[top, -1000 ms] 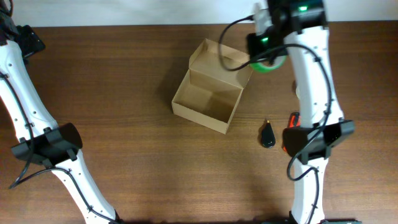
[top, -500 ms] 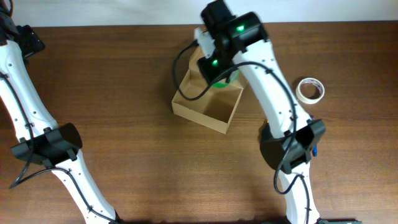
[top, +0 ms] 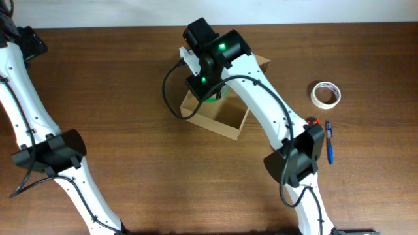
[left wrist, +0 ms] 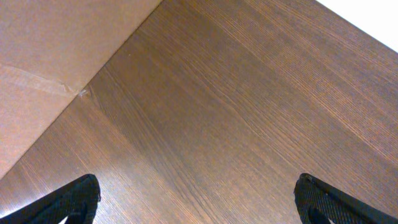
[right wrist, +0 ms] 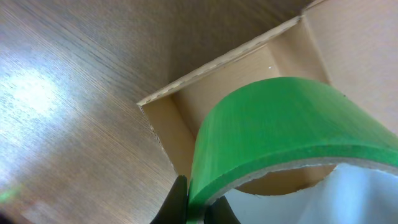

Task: Pack container
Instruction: 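Lift the green tape roll and carry it over the box, then lower the green tape into the box, open the right gripper, withdraw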

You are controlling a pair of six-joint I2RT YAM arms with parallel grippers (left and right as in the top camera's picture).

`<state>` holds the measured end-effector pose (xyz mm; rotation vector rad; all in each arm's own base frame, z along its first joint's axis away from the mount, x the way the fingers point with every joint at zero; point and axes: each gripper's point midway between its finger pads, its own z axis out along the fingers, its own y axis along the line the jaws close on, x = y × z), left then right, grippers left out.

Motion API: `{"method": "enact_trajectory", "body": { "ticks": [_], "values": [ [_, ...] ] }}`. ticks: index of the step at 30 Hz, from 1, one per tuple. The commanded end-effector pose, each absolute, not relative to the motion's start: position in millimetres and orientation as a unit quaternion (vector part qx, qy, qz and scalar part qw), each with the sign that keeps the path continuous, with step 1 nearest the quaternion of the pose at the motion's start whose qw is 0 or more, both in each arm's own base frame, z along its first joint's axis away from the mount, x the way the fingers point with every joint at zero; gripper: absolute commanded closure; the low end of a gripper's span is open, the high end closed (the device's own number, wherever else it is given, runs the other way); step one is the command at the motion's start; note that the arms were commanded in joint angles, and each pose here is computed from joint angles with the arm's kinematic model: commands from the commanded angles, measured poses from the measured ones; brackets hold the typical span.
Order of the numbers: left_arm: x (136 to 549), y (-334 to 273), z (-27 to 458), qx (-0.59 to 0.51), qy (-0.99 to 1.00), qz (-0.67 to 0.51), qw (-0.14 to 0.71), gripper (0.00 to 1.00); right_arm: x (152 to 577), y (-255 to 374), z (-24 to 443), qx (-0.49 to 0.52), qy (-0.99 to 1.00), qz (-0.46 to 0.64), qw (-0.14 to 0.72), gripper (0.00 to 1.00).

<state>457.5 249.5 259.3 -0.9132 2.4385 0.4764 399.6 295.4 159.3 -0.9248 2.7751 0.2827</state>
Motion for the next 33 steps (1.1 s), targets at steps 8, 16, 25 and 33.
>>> {"method": "enact_trajectory", "body": {
  "ticks": [8, 16, 25, 33],
  "values": [
    [454, 248, 266, -0.333, 0.893, 0.173, 0.249, 0.00, 393, 309, 107, -0.331, 0.939, 0.080, 0.052, 0.96],
    [454, 248, 266, -0.333, 0.893, 0.173, 0.249, 0.00, 394, 312, 74, -0.331, 0.940, 0.072, 0.026, 0.97],
    [454, 248, 266, -0.333, 0.893, 0.173, 0.249, 0.00, 401, 305, 40, -0.321, 0.945, 0.065, 0.003, 0.96],
    [454, 248, 266, -0.333, 0.893, 0.173, 0.249, 0.00, 410, 291, 37, -0.305, 0.950, 0.064, 0.000, 0.87]
  ]
}}
